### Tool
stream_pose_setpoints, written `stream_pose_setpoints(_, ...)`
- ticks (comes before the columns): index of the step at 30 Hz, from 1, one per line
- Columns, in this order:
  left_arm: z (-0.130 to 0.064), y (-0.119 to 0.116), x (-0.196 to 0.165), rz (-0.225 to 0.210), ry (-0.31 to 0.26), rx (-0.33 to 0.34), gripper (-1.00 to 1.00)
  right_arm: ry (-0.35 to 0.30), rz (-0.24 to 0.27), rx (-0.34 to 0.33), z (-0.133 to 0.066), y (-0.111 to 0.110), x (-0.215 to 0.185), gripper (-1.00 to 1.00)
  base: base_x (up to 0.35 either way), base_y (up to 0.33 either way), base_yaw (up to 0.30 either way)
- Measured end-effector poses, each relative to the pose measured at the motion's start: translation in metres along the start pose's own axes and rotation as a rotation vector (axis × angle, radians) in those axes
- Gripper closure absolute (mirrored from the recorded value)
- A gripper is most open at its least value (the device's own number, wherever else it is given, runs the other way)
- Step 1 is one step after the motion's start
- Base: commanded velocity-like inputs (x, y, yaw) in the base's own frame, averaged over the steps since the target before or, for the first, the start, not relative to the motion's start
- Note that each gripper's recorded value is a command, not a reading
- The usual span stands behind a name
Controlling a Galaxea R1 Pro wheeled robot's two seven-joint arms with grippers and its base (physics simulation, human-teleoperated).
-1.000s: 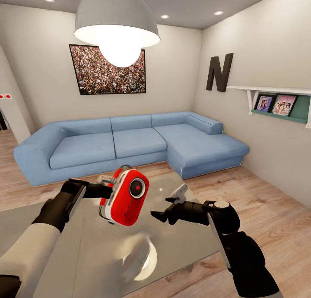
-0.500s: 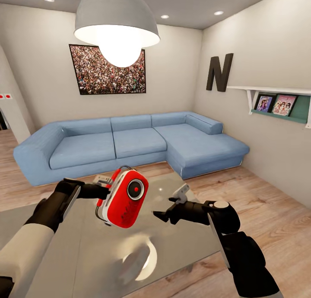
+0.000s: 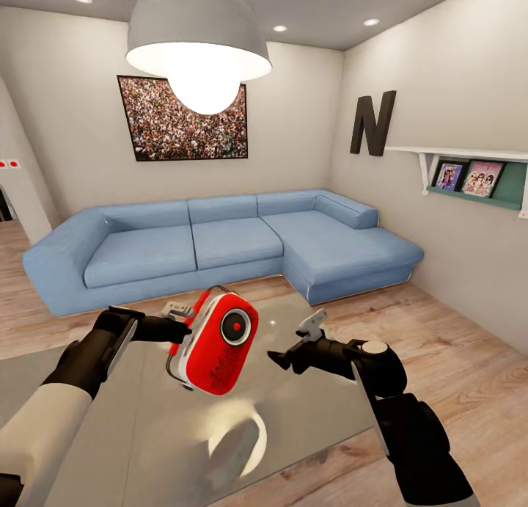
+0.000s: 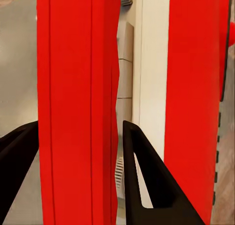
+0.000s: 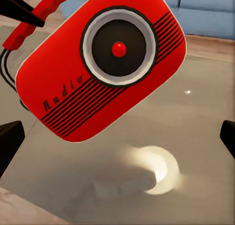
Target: Turn on the radio receiver that's on the table in the living room.
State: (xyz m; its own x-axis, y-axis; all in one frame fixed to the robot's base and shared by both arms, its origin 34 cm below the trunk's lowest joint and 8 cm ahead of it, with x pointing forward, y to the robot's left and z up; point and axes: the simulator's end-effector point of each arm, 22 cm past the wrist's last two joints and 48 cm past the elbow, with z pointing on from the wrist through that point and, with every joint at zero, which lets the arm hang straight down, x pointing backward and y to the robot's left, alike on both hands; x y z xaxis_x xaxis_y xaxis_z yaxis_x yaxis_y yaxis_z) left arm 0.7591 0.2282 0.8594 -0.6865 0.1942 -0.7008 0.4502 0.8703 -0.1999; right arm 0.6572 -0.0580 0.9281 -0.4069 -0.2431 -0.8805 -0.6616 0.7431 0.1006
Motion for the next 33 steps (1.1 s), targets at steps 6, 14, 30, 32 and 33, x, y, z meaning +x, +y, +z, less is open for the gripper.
stream_pose_setpoints(6, 0.001, -0.008, -0.001, 0.006, -0.001, 0.027, 1.00, -0.008, 0.005, 0.001, 0.003, 0.005, -0.004, -1.00, 0.000, 0.000, 0.000)
stream_pose_setpoints(14, 0.002, -0.011, -0.002, 0.010, -0.001, 0.033, 1.00, -0.033, 0.022, 0.043, 0.014, 0.013, -0.017, -1.00, 0.000, 0.000, 0.000)
stream_pose_setpoints(30, -0.002, -0.021, -0.010, 0.020, -0.020, 0.064, 1.00, 0.025, -0.055, 0.071, 0.033, 0.032, -0.010, -1.00, 0.000, 0.000, 0.000)
stream_pose_setpoints(32, -0.006, -0.028, -0.017, 0.039, -0.036, 0.082, 1.00, 0.036, -0.053, 0.076, 0.035, 0.031, -0.005, -1.00, 0.000, 0.000, 0.000)
stream_pose_setpoints(33, -0.007, -0.032, -0.019, 0.028, -0.041, 0.100, 1.00, 0.038, -0.052, 0.076, 0.035, 0.031, -0.005, -1.00, 0.000, 0.000, 0.000)
